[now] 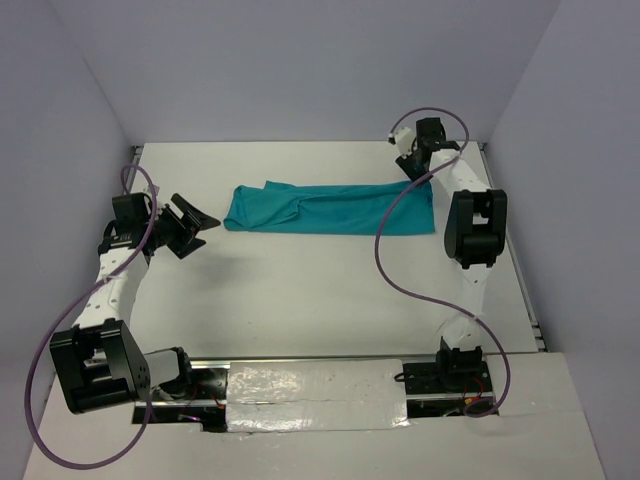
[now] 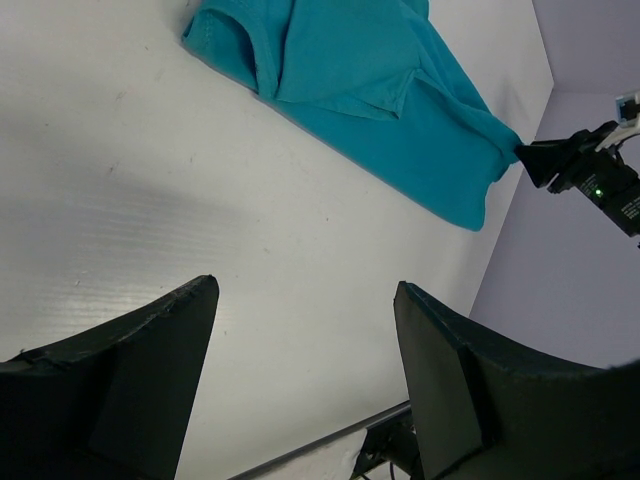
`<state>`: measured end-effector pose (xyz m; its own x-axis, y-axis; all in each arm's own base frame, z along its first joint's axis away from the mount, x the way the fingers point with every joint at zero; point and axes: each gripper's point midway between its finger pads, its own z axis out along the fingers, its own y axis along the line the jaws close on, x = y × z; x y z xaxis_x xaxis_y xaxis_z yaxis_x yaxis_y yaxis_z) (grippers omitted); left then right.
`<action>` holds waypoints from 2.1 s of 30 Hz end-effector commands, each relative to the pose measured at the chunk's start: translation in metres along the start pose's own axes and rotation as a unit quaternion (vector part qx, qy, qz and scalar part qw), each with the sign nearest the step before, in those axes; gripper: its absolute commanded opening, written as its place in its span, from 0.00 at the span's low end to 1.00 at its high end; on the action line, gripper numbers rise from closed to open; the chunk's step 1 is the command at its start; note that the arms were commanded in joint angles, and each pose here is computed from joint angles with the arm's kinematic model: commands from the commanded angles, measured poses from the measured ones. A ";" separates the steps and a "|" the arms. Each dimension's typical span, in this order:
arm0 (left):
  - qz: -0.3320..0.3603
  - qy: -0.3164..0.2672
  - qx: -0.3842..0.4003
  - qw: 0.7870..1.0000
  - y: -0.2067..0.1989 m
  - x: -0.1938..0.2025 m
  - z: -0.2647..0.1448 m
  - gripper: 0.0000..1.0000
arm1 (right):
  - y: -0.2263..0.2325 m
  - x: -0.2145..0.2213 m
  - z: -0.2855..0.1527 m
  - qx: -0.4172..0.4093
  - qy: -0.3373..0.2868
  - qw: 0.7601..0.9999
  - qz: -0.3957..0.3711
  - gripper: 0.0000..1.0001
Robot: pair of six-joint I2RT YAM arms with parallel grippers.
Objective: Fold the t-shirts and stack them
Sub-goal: Fold the other side of the tshirt into a rectangle
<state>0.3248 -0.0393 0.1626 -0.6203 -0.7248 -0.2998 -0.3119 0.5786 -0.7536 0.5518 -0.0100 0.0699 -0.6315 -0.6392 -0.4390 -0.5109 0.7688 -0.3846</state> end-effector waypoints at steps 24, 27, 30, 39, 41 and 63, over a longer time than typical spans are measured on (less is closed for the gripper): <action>0.008 0.002 0.018 1.000 -0.002 -0.001 0.003 0.84 | 0.027 -0.005 -0.014 -0.106 -0.020 0.994 -0.004 0.19; 0.009 0.003 0.016 1.000 -0.001 -0.002 0.005 0.84 | 0.018 -0.003 -0.003 -0.078 -0.009 0.997 0.008 0.19; 0.012 0.006 0.009 1.000 0.002 -0.006 0.010 0.84 | 0.005 0.000 0.004 -0.042 -0.001 0.999 0.016 0.19; 0.037 0.012 -0.055 0.998 0.017 -0.028 0.039 0.80 | 0.064 -0.035 -0.092 -0.214 -0.133 0.968 -0.020 0.25; 0.064 0.012 -0.067 0.996 0.008 -0.037 0.050 0.80 | 0.084 -0.036 -0.111 -0.255 -0.157 0.954 -0.016 0.35; 0.212 0.122 -0.125 0.961 0.015 -0.060 0.197 0.99 | 0.132 -0.014 -0.182 -0.322 -0.195 0.926 0.016 0.55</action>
<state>0.5006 -0.0571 0.0666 -0.8359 -0.3815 -0.3946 -0.1769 0.8679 -0.4643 0.3925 0.0995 0.1501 -0.4895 -0.5046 -0.7112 -0.8096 0.5659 0.1557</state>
